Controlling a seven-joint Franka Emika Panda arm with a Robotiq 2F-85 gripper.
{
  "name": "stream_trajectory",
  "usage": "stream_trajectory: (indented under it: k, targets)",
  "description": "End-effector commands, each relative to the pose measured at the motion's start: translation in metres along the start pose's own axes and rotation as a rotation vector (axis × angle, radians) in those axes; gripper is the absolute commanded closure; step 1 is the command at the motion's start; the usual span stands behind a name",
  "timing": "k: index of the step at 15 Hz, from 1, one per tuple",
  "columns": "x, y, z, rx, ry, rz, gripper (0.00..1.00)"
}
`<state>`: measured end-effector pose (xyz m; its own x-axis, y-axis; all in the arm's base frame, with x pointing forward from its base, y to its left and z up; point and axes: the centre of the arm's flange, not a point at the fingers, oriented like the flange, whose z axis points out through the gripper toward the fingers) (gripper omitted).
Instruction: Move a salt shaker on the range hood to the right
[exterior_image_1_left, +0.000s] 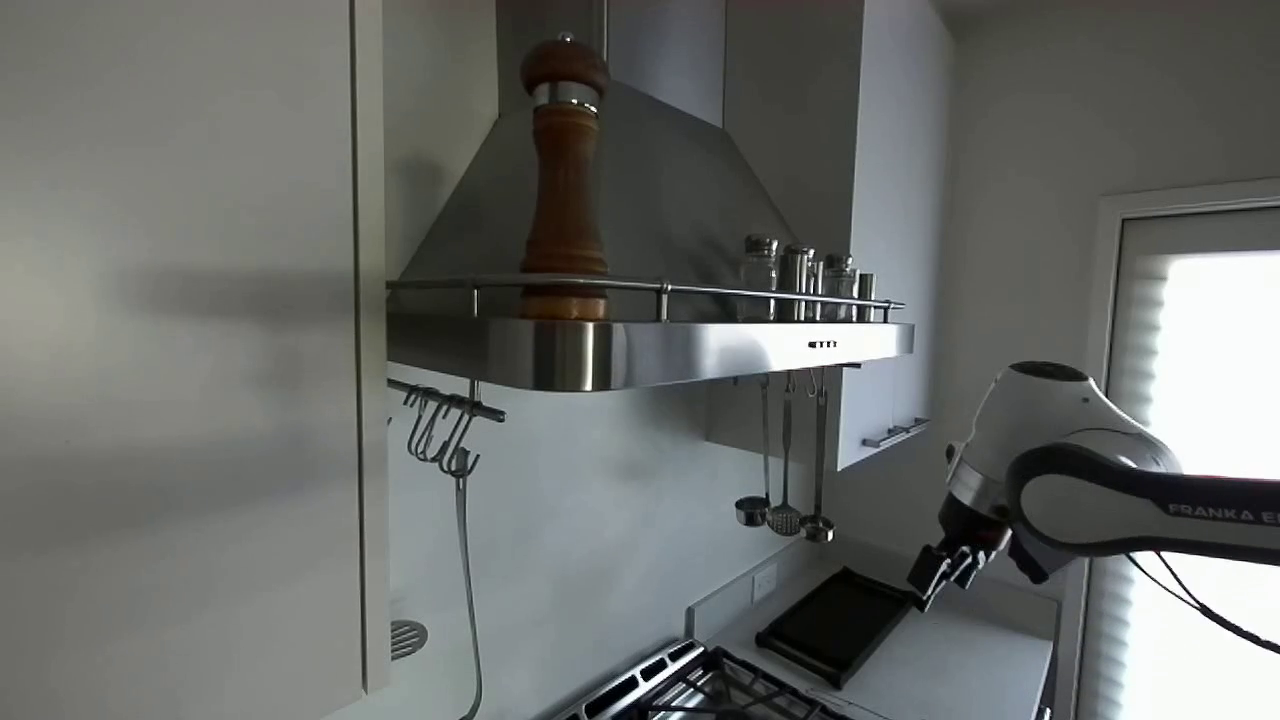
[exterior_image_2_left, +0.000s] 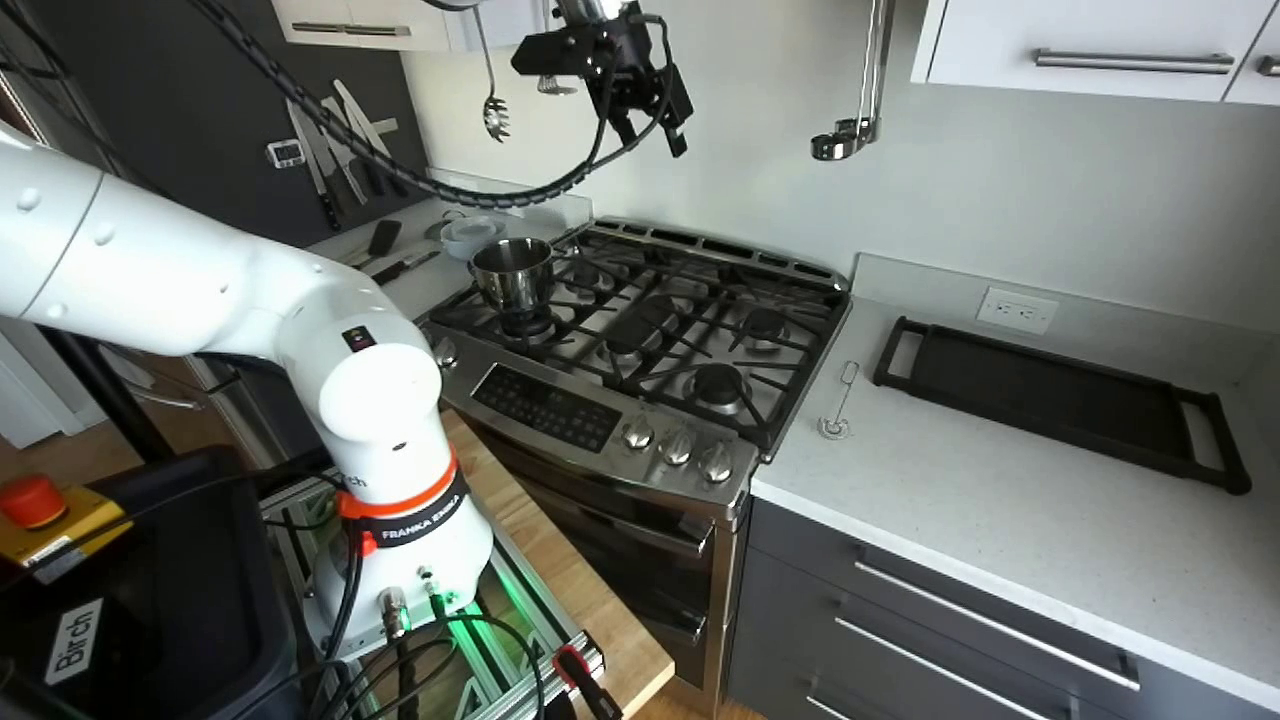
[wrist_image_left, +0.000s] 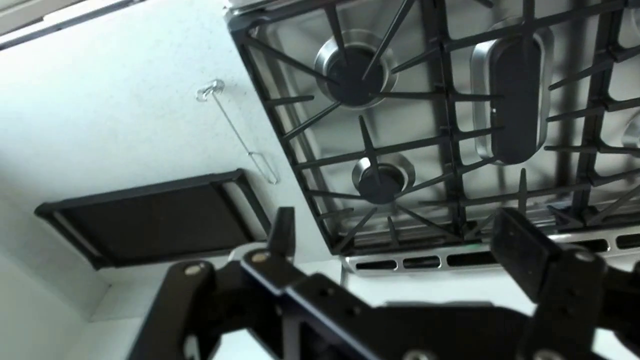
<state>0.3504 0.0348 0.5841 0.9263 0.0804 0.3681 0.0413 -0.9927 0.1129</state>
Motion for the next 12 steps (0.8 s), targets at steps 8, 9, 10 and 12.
stream_trajectory:
  k: [8, 9, 10, 12]
  targets:
    - [0.012, -0.005, -0.023, -0.042, 0.048, -0.036, 0.00]
    - [0.012, -0.005, -0.023, -0.042, 0.048, -0.036, 0.00]
    - [0.011, -0.002, -0.030, -0.054, 0.043, -0.038, 0.00]
    - [0.008, 0.008, -0.047, -0.084, 0.030, -0.039, 0.00]
